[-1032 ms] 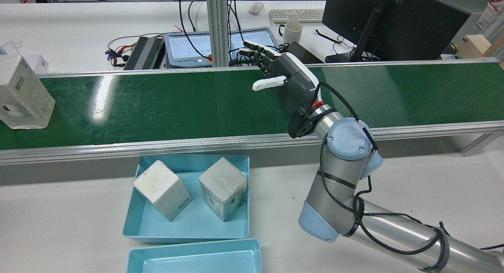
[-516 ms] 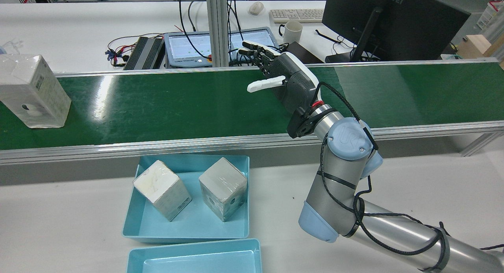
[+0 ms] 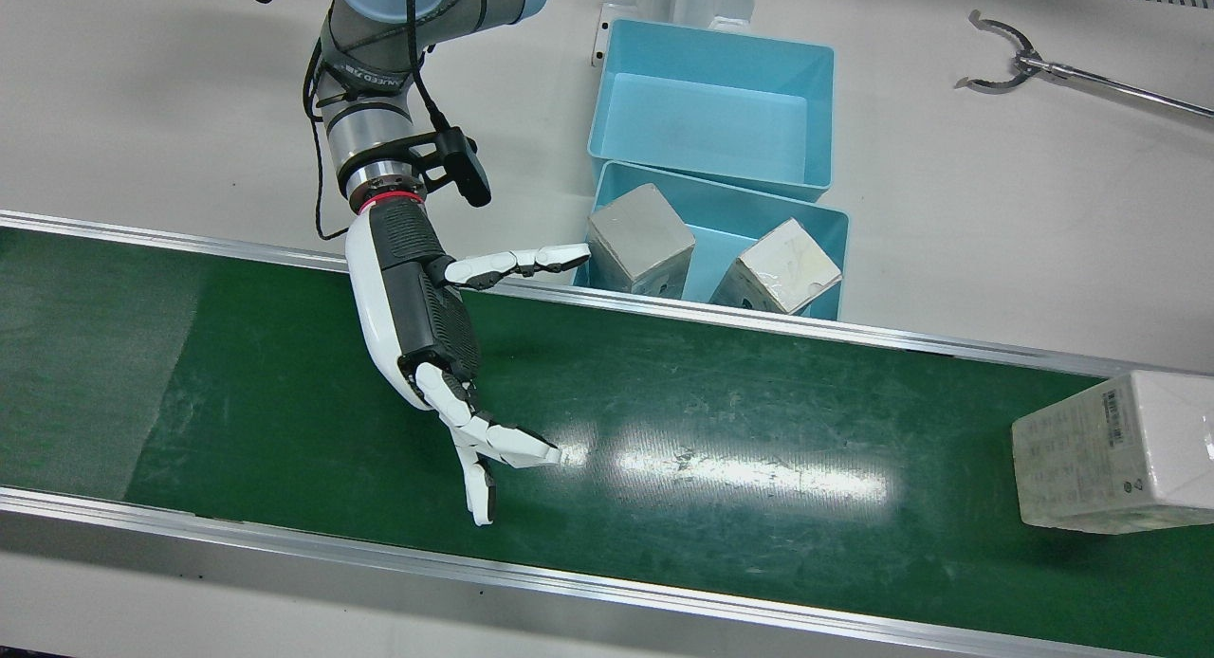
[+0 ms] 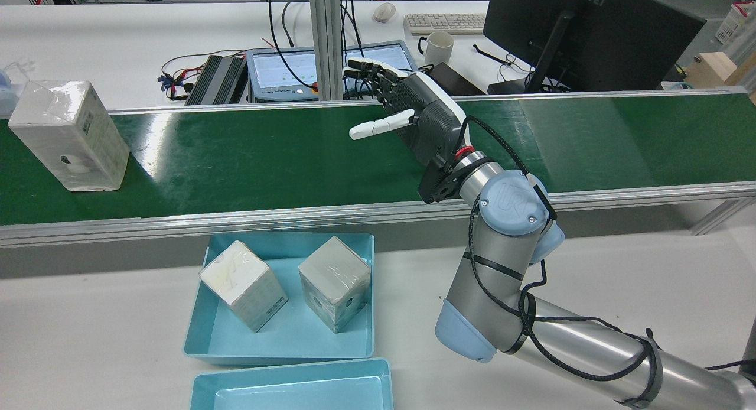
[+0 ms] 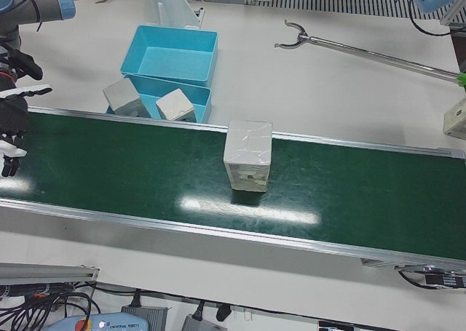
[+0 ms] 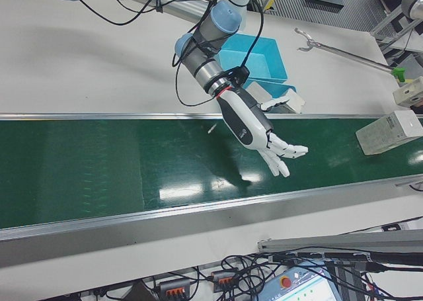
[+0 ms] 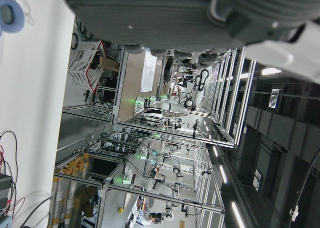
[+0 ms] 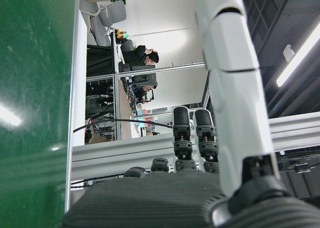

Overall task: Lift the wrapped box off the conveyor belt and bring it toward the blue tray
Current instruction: 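Hold the right hand open over the belt as the wrapped box approaches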

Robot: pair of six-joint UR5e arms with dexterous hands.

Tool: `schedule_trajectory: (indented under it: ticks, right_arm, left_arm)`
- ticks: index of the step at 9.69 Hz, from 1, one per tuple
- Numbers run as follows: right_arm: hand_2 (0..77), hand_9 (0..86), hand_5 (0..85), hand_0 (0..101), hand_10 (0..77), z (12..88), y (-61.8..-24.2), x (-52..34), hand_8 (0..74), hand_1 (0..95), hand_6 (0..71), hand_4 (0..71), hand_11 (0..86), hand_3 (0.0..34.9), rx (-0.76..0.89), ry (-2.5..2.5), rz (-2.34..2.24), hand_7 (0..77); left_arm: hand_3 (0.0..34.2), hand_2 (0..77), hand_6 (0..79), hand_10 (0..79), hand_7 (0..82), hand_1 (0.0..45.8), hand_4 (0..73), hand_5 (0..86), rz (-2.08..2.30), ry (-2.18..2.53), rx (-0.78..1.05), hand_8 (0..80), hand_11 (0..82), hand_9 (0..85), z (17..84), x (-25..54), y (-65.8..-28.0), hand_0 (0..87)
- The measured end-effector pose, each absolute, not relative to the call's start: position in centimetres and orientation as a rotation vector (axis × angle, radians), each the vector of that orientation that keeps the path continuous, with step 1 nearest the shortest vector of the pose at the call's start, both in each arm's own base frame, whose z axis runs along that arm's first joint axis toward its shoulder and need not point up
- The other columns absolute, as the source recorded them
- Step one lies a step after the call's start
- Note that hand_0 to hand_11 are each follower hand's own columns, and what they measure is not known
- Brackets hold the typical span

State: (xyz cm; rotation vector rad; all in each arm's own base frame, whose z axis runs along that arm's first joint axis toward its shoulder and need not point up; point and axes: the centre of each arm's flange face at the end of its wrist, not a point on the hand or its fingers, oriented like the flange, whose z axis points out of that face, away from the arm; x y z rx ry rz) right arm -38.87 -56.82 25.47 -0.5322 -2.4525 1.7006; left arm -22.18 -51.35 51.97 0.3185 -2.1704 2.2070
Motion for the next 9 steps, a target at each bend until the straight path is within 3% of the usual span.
schedule_trajectory:
  ticks: [2, 3, 4, 5, 6, 9]
  right_arm:
    - [8.7, 3.3, 19.1, 55, 0.0, 24.1, -56.5, -38.7, 1.1, 21.3, 8.7, 16.9, 1.1, 0.1, -0.501, -2.396, 1.734, 24.0]
    - [9.8, 2.7, 16.9, 55, 0.0, 23.6, -56.3, -38.5, 1.1, 21.3, 6.0, 13.1, 1.1, 0.0, -0.481, -2.364, 1.755, 18.5]
    - [9.8, 2.7, 16.9, 55, 0.0, 23.5, -56.2, -38.3, 1.1, 21.3, 6.0, 13.1, 1.1, 0.0, -0.467, -2.344, 1.769, 18.5]
    - [11.4, 2.7, 16.4, 53, 0.0, 23.5, -56.2, -38.1, 1.1, 20.2, 6.0, 12.0, 1.1, 0.0, -0.458, -2.335, 1.778, 18.0]
    - [8.7, 2.7, 15.8, 50, 0.0, 23.6, -56.3, -38.1, 1.1, 13.1, 6.0, 12.0, 1.1, 0.1, -0.454, -2.333, 1.781, 18.0]
    - [6.5, 3.3, 14.7, 48, 0.5, 24.5, -57.5, -39.6, 2.2, 11.5, 8.2, 13.1, 0.5, 0.0, -0.484, -2.390, 1.739, 22.4]
  left_arm:
    - [0.0, 1.1, 0.5, 0.5, 0.5, 0.0, 0.0, 1.1, 2.207, -2.170, 0.318, 0.5, 0.5, 0.5, 52.0, -22.2, -51.4, 0.0]
    - [0.0, 1.1, 0.5, 0.5, 0.5, 0.0, 0.0, 1.1, 2.207, -2.170, 0.318, 0.5, 0.5, 0.5, 52.0, -22.2, -51.4, 0.0]
    - [0.0, 0.5, 0.5, 0.5, 0.5, 0.0, 0.0, 1.1, 2.207, -2.170, 0.318, 1.1, 0.5, 0.5, 52.0, -22.2, -51.4, 0.0]
    - [0.0, 0.5, 0.5, 0.0, 0.5, 0.0, 0.0, 1.1, 2.207, -2.170, 0.318, 0.5, 0.5, 0.5, 52.0, -22.2, -51.4, 0.0]
    - [0.0, 0.5, 0.5, 0.0, 0.5, 0.0, 0.0, 1.1, 2.207, -2.170, 0.318, 0.5, 0.5, 0.5, 52.0, -22.2, -51.4, 0.0]
    - [0.0, 1.1, 0.5, 0.5, 0.5, 0.0, 0.0, 1.1, 2.207, -2.170, 0.318, 0.5, 0.5, 0.5, 52.0, -22.2, -51.4, 0.0]
